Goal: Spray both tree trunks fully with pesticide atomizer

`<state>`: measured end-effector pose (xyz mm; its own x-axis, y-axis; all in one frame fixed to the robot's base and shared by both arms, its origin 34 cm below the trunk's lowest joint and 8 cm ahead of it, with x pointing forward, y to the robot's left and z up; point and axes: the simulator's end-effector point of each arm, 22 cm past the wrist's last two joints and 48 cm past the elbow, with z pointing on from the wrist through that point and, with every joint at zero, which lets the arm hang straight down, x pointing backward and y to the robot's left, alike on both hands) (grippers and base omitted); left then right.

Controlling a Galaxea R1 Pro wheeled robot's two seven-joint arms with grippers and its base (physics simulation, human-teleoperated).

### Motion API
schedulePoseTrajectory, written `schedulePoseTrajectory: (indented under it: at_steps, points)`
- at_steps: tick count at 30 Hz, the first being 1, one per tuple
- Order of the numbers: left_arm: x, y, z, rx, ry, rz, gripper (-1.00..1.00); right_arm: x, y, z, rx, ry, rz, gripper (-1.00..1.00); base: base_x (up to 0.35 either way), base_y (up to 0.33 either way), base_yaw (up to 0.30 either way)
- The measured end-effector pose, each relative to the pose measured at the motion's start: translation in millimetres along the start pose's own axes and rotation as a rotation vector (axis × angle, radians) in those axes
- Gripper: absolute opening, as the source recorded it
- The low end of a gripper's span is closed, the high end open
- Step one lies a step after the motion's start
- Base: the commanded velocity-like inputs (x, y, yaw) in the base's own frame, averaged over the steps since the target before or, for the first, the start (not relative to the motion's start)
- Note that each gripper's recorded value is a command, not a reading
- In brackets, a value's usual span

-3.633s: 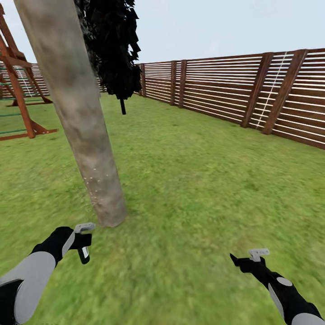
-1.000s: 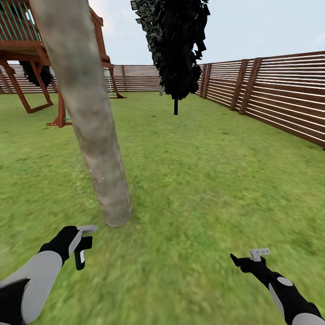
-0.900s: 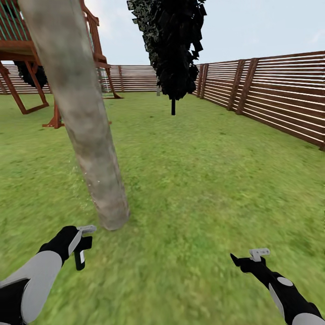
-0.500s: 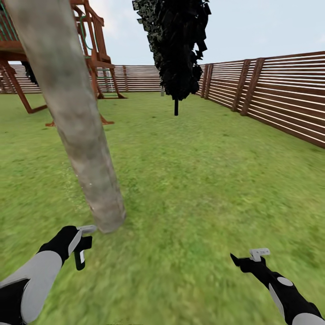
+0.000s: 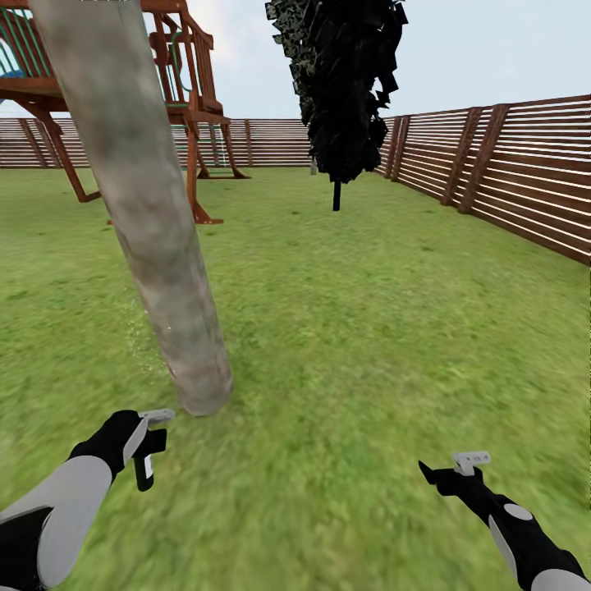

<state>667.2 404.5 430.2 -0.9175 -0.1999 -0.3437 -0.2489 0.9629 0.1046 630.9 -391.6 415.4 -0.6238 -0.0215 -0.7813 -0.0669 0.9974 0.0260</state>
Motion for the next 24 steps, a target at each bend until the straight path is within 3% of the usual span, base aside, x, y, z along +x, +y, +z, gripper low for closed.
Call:
schedulePoseTrajectory:
  at_steps: [6,13,17,21,24]
  points:
    - [-12,6,-8.7,-0.006,0.012,-0.005,-1.0,0,0,0.0,-0.001,0.0,0.0,1.0,-0.024,0.0,0.0]
    - [-79,16,-67.8,-0.023,-0.041,-0.029,-1.0,0,0,0.0,0.001,0.0,0.0,1.0,0.0,0.0,0.0]
    - [-110,3,-94.5,0.061,-0.113,-0.04,-1.0,0,0,0.1,0.0,0.0,0.0,1.0,0.0,0.0,0.0]
    - [-109,-9,-95.9,0.076,-0.122,0.007,-1.0,0,0,0.1,0.0,0.0,0.0,1.0,0.0,0.0,0.0]
    - [-86,-22,-81.8,0.07,-0.088,0.067,-1.0,0,1,0.2,-0.001,0.0,0.0,1.0,0.0,0.0,0.0]
